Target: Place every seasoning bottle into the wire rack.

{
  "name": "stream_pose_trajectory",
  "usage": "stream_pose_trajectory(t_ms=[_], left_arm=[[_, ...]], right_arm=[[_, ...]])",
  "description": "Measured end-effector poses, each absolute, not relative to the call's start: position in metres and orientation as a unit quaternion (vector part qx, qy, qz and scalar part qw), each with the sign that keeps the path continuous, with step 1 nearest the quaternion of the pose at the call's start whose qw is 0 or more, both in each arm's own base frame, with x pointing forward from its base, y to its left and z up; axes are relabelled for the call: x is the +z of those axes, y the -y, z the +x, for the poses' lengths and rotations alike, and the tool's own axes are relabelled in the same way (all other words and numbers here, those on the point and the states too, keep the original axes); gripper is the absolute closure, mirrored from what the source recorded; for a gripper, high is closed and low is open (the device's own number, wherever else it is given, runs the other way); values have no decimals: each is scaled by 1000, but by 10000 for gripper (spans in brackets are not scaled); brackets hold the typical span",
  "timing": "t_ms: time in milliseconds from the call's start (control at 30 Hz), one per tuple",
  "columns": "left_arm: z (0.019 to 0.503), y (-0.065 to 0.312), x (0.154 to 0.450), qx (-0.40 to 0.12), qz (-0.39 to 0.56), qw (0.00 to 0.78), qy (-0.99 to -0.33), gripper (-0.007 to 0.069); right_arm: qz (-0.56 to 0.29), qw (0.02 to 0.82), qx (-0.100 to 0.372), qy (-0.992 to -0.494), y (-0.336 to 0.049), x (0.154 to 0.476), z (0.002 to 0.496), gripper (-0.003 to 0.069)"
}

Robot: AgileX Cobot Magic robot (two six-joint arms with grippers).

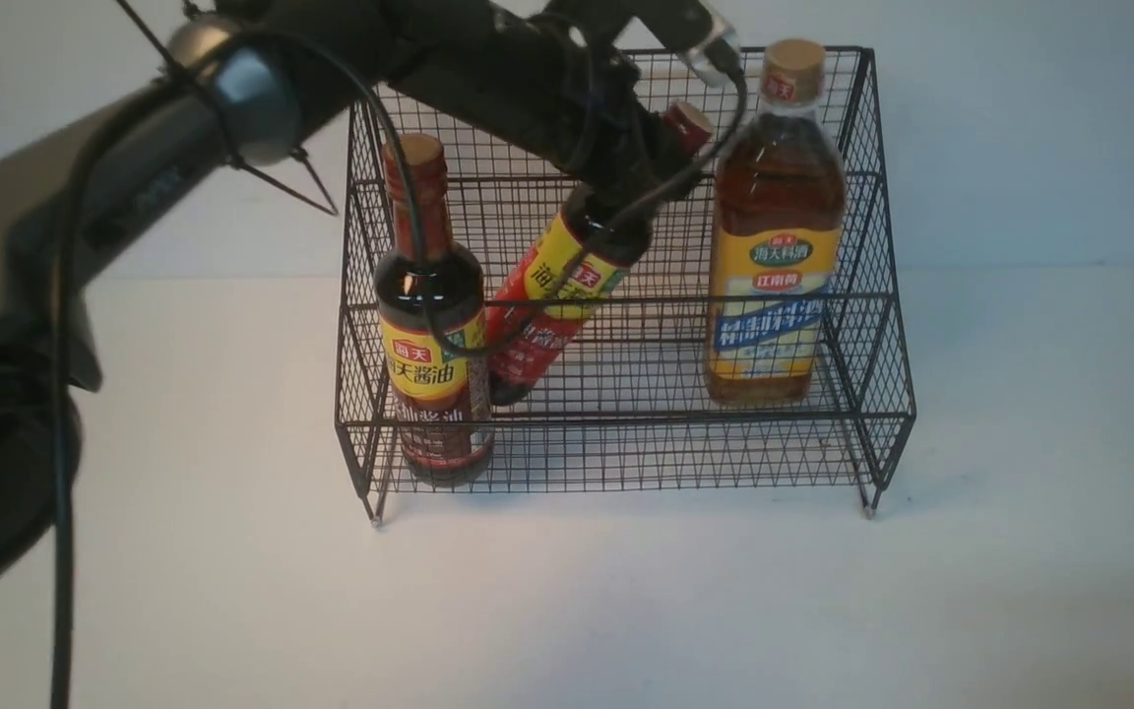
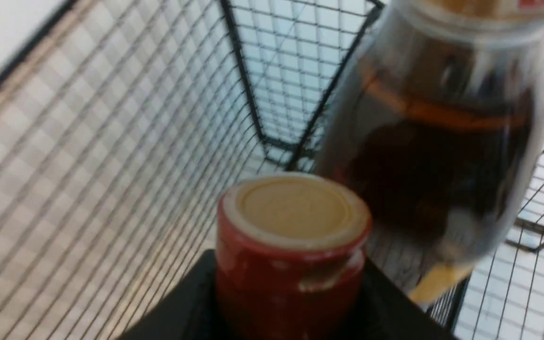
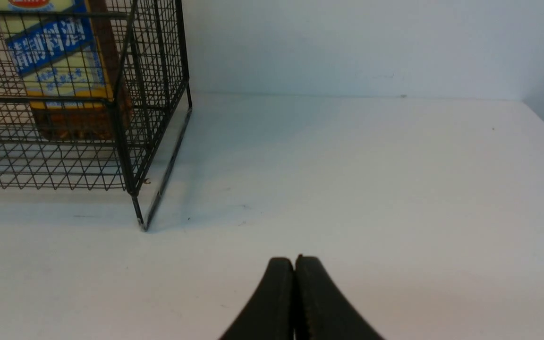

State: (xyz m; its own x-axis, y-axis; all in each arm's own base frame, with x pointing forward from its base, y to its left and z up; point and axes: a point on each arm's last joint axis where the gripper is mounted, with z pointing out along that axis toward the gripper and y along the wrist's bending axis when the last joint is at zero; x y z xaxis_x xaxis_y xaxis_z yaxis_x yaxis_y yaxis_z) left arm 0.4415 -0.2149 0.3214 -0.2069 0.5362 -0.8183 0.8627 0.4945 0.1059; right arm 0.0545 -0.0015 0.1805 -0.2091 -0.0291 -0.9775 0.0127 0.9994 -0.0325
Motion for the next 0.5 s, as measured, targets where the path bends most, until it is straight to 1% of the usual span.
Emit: stream_pose_trajectory(t_ms=[167, 500], left_arm=[[440, 179, 338, -195, 442, 404, -777, 351], [438, 147, 345, -201, 434, 377, -793, 351]], right_arm=[[-5, 629, -17, -777, 2, 180, 55, 669], [-5, 629, -17, -777, 2, 180, 55, 669]])
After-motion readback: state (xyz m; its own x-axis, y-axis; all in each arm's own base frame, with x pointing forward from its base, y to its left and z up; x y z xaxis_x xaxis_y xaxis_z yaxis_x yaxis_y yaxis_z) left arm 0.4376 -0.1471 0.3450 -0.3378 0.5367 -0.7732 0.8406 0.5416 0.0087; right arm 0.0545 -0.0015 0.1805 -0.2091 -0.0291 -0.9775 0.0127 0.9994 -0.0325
